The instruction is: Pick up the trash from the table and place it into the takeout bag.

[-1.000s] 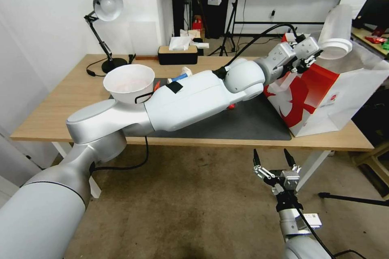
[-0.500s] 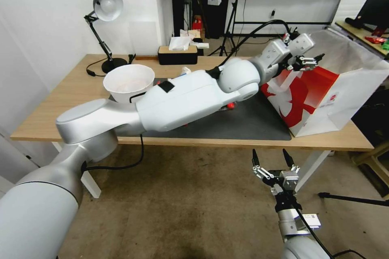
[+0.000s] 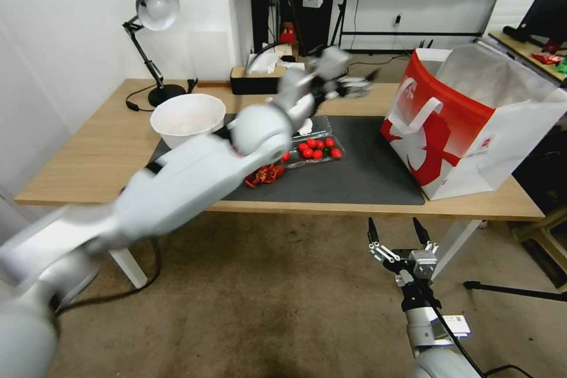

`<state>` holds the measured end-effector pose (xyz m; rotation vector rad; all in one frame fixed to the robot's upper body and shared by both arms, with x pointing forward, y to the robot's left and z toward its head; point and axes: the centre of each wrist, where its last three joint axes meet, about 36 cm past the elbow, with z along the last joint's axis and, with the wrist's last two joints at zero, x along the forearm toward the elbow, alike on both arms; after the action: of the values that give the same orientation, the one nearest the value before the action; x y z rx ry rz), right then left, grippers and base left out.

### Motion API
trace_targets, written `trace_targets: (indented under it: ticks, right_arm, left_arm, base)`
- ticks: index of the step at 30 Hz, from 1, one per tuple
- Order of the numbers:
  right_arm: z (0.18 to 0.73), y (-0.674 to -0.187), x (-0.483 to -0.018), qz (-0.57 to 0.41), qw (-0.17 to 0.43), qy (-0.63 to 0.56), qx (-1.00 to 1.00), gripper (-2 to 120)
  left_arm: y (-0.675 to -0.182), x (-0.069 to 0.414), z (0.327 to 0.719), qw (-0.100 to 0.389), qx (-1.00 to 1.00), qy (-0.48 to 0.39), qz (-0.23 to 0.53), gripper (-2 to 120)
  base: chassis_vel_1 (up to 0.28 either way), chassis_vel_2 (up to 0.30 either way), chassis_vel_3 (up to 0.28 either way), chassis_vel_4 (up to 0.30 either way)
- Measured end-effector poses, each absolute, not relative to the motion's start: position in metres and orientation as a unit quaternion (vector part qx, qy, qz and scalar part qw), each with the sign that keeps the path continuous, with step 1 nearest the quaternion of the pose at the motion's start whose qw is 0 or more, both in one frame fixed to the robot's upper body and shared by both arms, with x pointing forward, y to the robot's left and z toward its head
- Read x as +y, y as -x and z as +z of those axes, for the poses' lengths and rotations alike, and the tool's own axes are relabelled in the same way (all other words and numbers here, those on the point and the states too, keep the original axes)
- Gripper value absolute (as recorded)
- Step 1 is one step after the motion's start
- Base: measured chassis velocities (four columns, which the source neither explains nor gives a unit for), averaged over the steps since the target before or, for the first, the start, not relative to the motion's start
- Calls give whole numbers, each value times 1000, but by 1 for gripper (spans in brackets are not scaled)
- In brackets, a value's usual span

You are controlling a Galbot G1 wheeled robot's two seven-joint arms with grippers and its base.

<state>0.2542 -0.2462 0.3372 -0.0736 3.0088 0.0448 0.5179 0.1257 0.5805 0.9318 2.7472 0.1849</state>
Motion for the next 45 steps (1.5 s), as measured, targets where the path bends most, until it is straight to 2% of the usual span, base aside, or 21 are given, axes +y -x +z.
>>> trace_targets:
  ticks: [1,4,12,14,17,20,29,35,45]
  right_arm:
    - [337,-254,-246,15,66,24,997,100]
    - [340,-254,-246,14,67,27,997,100]
    - [345,-257,-243,13,68,31,997,100]
    - [346,-257,-243,13,69,31,997,100]
    - [346,-256,-242,9,70,33,997,100]
    - [347,-255,-243,6,72,35,997,100]
    - [351,-253,-245,4,76,39,996,100]
    - [350,-253,-245,5,77,38,996,100]
    - [349,-251,-248,4,76,38,996,100]
  left_arm:
    - [-518,126,581,117,939,-318,63,100]
    - [-488,167,546,104,955,-275,50,100]
    - [-431,208,501,94,977,-179,64,100]
    - [-401,222,479,65,987,-127,71,100]
    - [-377,233,467,49,992,-90,71,100]
    - [-363,241,458,43,994,-70,71,100]
    - [-290,281,400,-11,997,6,71,100]
    - [-276,280,377,-22,997,27,62,100]
    - [-275,270,371,-28,998,24,50,100]
  base:
    - [0,0,0,0]
    - [0,0,0,0]
    - [0,0,0,0]
    - [0,0,0,0]
    - [0,0,0,0]
    - [0,0,0,0]
    - [0,0,0,0]
    - [0,0,0,0]
    - [0,0,0,0]
